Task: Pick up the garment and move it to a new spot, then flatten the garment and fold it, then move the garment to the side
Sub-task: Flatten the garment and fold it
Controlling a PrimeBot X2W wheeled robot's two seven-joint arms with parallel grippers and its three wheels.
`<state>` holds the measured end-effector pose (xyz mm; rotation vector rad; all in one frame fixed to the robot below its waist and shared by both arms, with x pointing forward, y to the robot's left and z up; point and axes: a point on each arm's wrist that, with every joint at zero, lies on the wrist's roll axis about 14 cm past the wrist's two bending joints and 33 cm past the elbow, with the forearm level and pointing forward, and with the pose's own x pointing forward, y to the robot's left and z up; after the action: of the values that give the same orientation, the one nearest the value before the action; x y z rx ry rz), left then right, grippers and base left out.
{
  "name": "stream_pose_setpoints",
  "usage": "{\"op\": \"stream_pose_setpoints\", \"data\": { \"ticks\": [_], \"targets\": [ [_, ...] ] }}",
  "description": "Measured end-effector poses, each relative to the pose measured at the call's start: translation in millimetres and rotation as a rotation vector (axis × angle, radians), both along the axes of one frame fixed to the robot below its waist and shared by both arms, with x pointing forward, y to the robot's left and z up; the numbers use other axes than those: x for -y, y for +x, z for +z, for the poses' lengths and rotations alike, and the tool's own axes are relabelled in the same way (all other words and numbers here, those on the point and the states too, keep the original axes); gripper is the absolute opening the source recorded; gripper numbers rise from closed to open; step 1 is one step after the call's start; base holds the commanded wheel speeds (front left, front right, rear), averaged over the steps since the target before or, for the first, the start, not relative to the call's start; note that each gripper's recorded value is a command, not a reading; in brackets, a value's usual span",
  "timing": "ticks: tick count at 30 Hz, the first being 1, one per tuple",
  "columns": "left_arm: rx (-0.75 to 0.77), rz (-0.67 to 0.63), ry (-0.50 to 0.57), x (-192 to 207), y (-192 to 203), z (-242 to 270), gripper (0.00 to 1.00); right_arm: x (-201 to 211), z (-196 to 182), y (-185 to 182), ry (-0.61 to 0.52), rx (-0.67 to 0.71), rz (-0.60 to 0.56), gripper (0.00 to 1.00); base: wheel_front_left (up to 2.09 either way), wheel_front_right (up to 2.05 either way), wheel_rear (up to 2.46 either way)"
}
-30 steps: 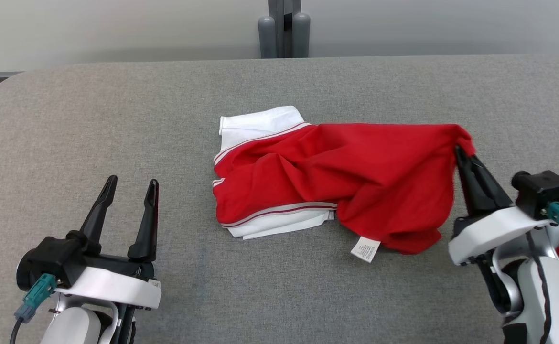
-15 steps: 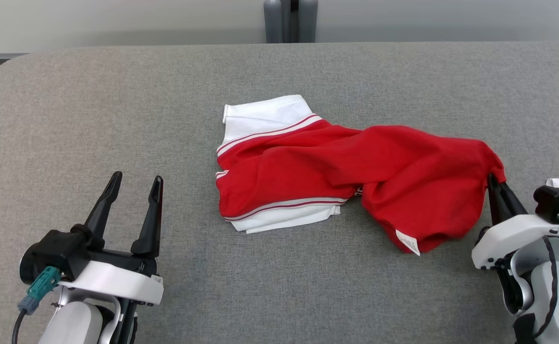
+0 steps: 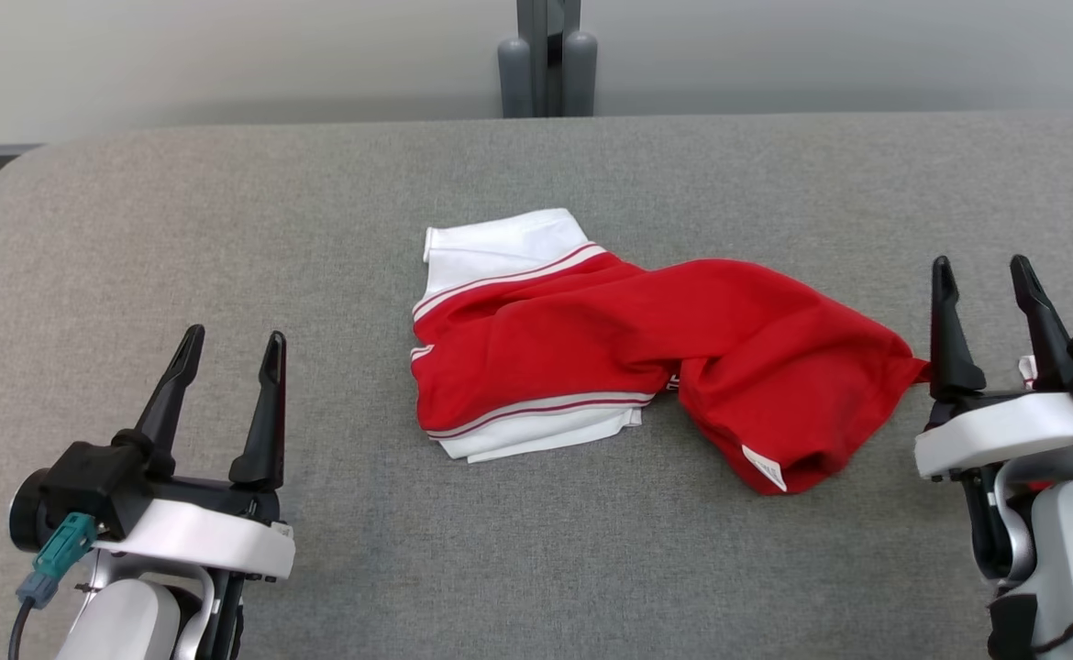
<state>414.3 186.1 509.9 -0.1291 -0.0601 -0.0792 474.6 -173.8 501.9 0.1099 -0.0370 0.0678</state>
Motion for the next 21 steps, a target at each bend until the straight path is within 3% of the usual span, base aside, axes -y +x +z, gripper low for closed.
{"op": "stream_pose_setpoints", "data": {
  "ticks": [8, 21],
  "targets": [
    [0.036, 0.026, 0.016, -6.5, -10.5, 17.2, 1.0, -34.0, 42.2, -33.7, -0.019, 0.101, 0.107, 1.0, 0.0, 0.0, 0.0],
    [0.017, 0.06, 0.022, -14.6, -29.6, 23.4, 1.0, -47.1, 25.1, -88.8, 0.061, 0.005, 0.156, 1.0, 0.0, 0.0, 0.0]
  ]
}}
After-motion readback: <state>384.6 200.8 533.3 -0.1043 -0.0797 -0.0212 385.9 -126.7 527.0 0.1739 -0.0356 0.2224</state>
